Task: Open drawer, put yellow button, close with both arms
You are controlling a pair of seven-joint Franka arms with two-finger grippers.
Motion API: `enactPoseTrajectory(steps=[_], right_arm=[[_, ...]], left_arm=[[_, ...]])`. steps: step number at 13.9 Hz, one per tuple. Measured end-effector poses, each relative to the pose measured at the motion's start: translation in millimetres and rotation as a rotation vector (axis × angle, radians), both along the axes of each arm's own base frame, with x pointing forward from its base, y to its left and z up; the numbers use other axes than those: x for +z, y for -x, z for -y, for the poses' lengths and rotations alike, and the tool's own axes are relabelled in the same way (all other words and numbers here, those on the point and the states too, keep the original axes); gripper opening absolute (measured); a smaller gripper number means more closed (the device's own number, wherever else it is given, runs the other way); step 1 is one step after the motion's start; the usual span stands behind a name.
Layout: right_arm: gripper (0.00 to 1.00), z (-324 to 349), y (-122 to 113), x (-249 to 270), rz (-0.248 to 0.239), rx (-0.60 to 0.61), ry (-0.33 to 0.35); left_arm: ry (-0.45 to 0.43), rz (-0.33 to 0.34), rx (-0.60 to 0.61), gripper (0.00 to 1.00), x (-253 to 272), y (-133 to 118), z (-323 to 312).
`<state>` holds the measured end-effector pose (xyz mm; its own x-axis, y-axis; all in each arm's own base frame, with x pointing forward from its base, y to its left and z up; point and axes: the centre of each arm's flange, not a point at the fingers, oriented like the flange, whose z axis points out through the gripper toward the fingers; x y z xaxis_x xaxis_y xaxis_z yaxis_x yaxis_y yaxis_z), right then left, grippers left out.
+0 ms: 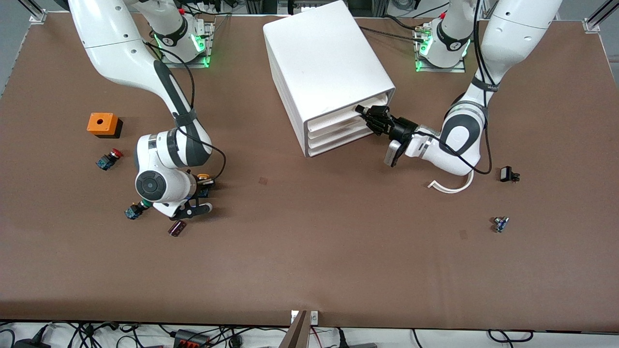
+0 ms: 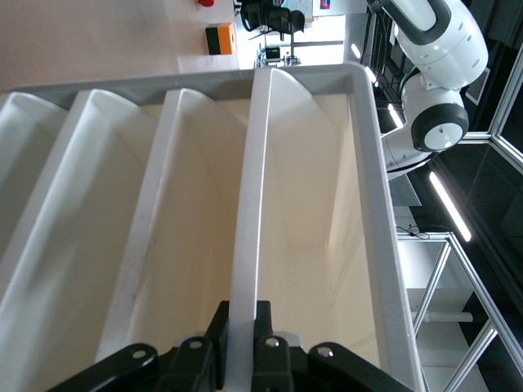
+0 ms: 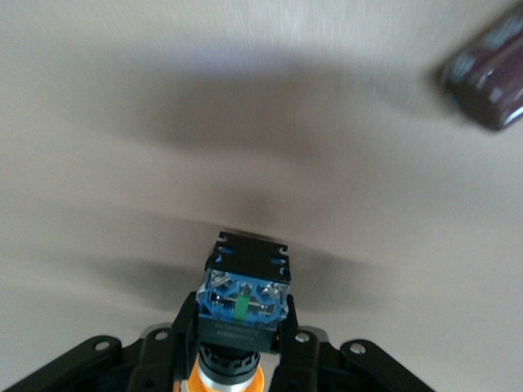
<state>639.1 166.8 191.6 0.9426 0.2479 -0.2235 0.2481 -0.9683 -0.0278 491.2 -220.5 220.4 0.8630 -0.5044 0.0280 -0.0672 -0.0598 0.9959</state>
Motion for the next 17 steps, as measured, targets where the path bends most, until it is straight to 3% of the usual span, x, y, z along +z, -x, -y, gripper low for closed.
enactPoseTrajectory(steps=[5,8,13,16,17], right_arm=[[0.41,-15,-40,104,0.112,0.009,-0.04],[0.41,-37,-51,175,0.198,0.029,-0.083],[0.41,-120,-23,249,0.288,0.151,-0.137],[0.41,-191,9,279,0.325,0.239,-0.169],[0.41,-215,21,289,0.339,0.244,-0.181]], left_arm=[[0.014,0.028,0.061,0.14,-4,-49,-25],[0.0,0.02,0.093,0.14,-5,-75,-37],[-0.03,0.022,0.102,0.14,-1,-92,-45],[-0.07,0.001,0.098,0.25,1,-96,-48],[-0.09,-0.015,0.109,0.33,2,-99,-51]])
